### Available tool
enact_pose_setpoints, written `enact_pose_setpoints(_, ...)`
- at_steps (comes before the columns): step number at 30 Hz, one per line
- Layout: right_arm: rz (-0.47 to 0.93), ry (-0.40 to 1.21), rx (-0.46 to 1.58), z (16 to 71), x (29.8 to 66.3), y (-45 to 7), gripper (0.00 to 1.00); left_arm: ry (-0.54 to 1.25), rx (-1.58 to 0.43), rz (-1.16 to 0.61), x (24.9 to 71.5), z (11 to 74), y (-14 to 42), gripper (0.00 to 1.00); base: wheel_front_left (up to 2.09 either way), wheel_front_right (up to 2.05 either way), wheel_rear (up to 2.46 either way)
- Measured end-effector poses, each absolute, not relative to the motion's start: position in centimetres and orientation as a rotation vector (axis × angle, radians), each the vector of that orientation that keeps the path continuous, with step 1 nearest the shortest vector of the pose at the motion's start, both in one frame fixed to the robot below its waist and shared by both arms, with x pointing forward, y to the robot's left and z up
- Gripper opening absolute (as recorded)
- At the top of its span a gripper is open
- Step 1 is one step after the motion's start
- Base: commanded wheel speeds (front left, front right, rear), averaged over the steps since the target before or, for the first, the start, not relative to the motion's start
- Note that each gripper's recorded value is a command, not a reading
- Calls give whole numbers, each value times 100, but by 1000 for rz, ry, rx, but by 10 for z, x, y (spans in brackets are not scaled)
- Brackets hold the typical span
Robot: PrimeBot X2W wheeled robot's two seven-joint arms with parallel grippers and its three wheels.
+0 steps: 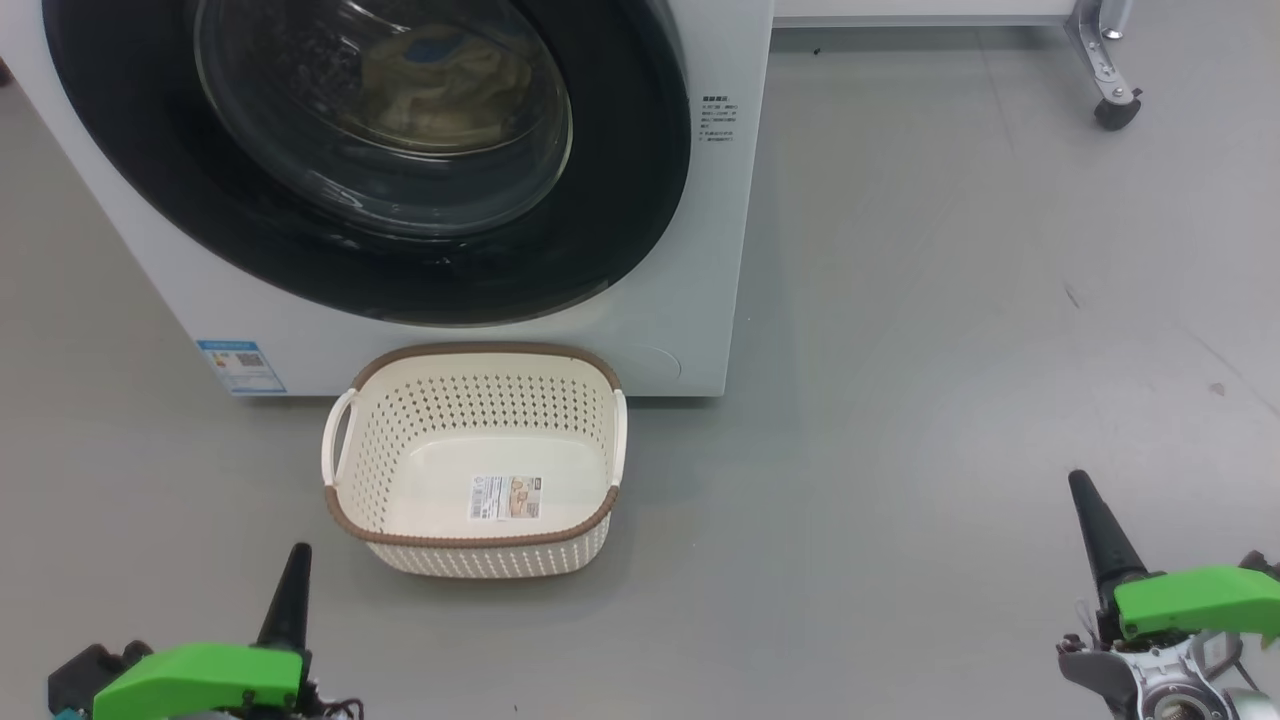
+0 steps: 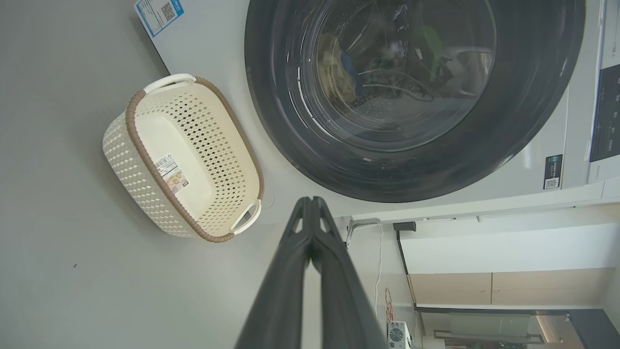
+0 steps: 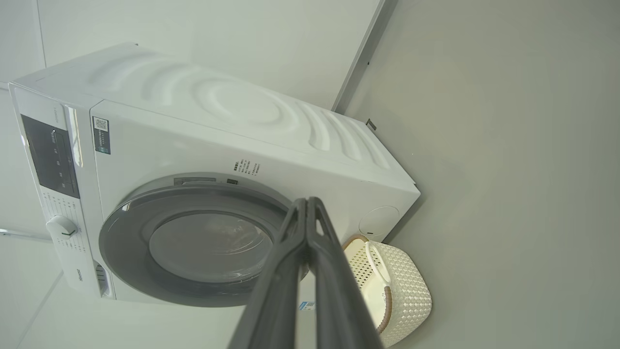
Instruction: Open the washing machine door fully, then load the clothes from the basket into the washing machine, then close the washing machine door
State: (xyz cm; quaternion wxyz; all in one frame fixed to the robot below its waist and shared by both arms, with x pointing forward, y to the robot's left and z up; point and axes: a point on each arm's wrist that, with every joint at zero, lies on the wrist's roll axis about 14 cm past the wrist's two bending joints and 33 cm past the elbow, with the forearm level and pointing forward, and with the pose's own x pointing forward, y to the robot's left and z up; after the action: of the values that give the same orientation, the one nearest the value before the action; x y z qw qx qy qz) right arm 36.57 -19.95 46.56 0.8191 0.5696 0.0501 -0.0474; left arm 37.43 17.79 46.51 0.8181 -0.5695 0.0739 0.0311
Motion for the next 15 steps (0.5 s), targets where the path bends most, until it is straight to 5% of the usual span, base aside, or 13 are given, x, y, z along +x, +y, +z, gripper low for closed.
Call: enact_pose_setpoints(15, -98, 82, 1385, 471, 369, -200, 0, 138, -1378, 62, 374, 470, 181, 0, 0, 0, 0)
